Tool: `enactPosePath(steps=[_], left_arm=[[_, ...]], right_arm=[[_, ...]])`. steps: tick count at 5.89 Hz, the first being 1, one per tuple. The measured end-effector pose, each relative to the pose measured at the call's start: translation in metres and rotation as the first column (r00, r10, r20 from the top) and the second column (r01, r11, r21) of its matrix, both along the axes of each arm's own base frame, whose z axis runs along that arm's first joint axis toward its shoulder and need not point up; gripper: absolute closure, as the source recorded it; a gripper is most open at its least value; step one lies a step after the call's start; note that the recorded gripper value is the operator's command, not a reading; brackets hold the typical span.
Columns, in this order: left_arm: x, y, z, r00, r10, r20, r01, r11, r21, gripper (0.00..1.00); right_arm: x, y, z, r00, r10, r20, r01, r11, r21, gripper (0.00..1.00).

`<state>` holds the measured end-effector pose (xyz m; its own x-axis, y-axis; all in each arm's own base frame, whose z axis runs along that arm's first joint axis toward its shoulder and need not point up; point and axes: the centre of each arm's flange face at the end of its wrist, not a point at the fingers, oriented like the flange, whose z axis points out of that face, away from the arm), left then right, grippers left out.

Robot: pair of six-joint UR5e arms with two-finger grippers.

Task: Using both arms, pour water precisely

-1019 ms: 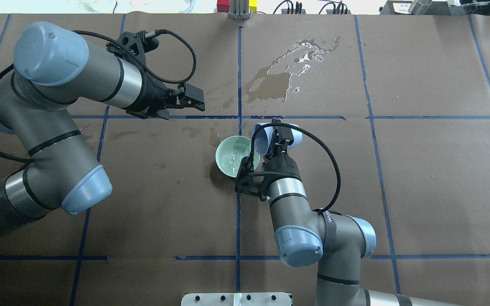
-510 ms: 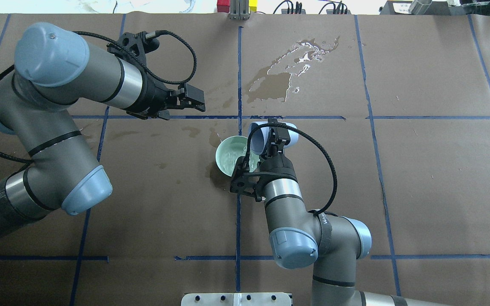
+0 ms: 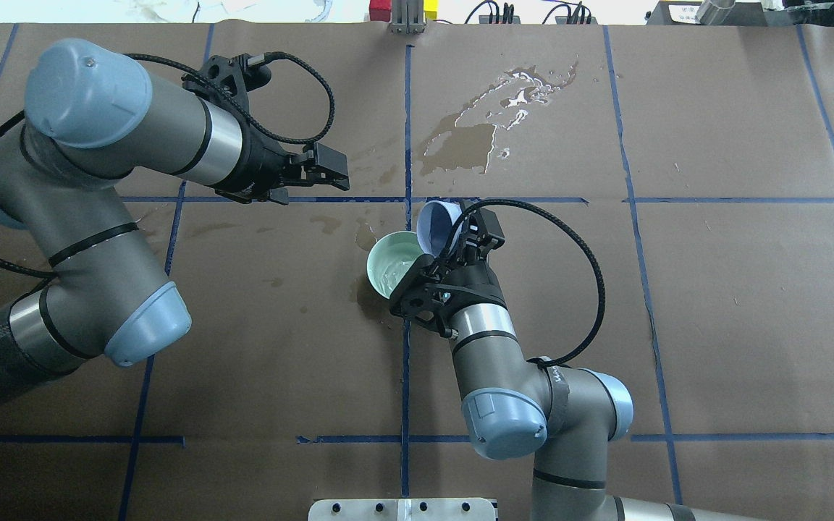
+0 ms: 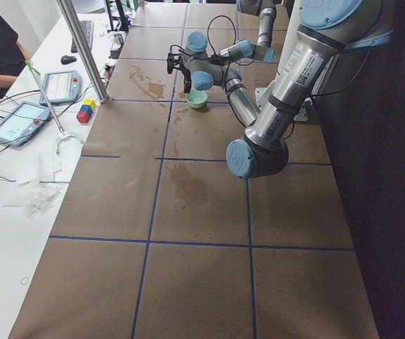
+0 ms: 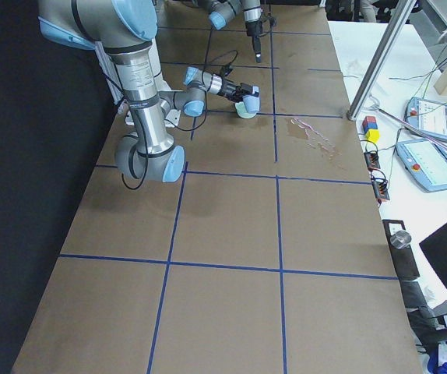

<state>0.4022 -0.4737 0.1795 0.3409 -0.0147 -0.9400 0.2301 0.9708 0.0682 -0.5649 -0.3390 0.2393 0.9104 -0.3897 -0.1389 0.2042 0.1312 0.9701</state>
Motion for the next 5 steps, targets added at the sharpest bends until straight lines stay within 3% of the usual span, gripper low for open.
enactPosePath(steps=[1,2,3,5], left_arm=[[0.000,0.000,0.000,1.000,-0.001,0.000,0.001,1.000,0.000,0.00],[-0.001,-0.001,0.001,1.000,-0.004,0.001,0.004,1.000,0.000,0.00],[-0.001,-0.002,0.001,1.000,-0.014,0.005,0.014,1.000,0.003,0.00],[-0.001,-0.003,0.001,0.999,-0.032,0.006,0.032,0.999,0.000,0.00]], right_arm=[[0.004,0.000,-0.001,0.990,0.015,0.139,-0.011,0.999,-0.033,0.98],[0.009,-0.001,0.003,0.963,0.030,0.268,-0.011,0.997,-0.073,0.98],[0.020,0.001,0.020,0.921,0.055,0.385,-0.008,0.992,-0.122,0.98],[0.059,0.007,0.073,0.802,0.113,0.587,0.000,0.982,-0.189,0.98]])
